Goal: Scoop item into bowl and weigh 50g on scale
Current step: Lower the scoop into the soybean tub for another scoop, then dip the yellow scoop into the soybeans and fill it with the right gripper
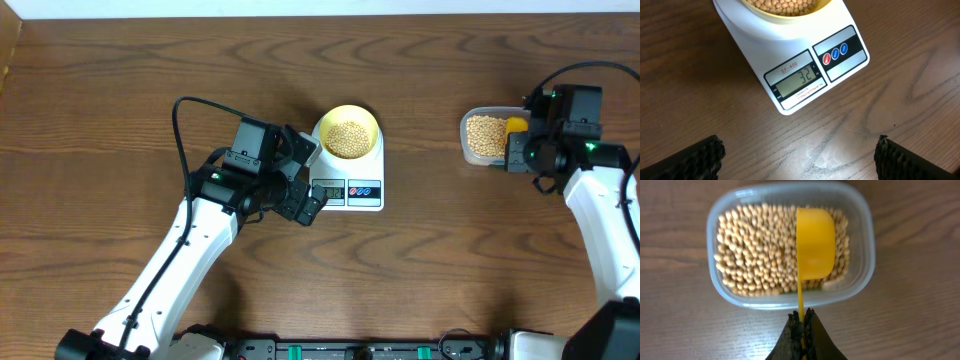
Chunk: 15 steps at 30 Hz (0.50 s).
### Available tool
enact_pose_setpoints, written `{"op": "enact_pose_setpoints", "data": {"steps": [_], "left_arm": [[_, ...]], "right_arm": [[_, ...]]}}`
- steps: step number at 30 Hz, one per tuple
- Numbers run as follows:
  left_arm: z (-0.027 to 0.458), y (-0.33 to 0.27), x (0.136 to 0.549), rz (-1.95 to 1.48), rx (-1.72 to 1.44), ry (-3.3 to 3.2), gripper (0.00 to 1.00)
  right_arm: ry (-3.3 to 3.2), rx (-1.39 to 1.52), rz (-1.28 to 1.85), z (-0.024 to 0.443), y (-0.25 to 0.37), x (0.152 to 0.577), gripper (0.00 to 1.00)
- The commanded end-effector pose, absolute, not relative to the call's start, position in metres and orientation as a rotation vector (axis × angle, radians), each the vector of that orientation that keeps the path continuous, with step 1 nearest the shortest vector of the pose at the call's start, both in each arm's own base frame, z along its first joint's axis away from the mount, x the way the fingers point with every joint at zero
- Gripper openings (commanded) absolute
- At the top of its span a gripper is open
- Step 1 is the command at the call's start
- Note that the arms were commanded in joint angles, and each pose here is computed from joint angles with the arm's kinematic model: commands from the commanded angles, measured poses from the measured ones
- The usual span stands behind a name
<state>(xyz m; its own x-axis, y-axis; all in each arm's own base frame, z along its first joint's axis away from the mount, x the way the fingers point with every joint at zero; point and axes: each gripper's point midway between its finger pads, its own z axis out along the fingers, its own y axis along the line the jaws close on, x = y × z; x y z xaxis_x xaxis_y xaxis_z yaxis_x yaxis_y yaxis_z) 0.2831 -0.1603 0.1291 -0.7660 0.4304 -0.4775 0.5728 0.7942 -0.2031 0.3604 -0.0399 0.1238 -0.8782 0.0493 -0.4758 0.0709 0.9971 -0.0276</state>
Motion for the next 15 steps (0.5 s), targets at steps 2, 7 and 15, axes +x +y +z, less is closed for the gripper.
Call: {"op": "enact_pose_setpoints", "data": {"steps": [2,7,15], "left_arm": [[0.125,-0.159,0.282,-0.464,0.773,2.576,0.98],[0.125,-0.159,0.282,-0.464,0.773,2.576,0.98],[0.125,-0.159,0.282,-0.463,0.773,2.576,0.98]], "right_arm": [[2.697,0.098,0.035,0.104,-0.028,0.361,0.01],[2.691,0.052,0.277,0.1,0.0,0.365,0.01],[2.614,0.048,0.548,0.113,0.019,0.37,0.01]]}}
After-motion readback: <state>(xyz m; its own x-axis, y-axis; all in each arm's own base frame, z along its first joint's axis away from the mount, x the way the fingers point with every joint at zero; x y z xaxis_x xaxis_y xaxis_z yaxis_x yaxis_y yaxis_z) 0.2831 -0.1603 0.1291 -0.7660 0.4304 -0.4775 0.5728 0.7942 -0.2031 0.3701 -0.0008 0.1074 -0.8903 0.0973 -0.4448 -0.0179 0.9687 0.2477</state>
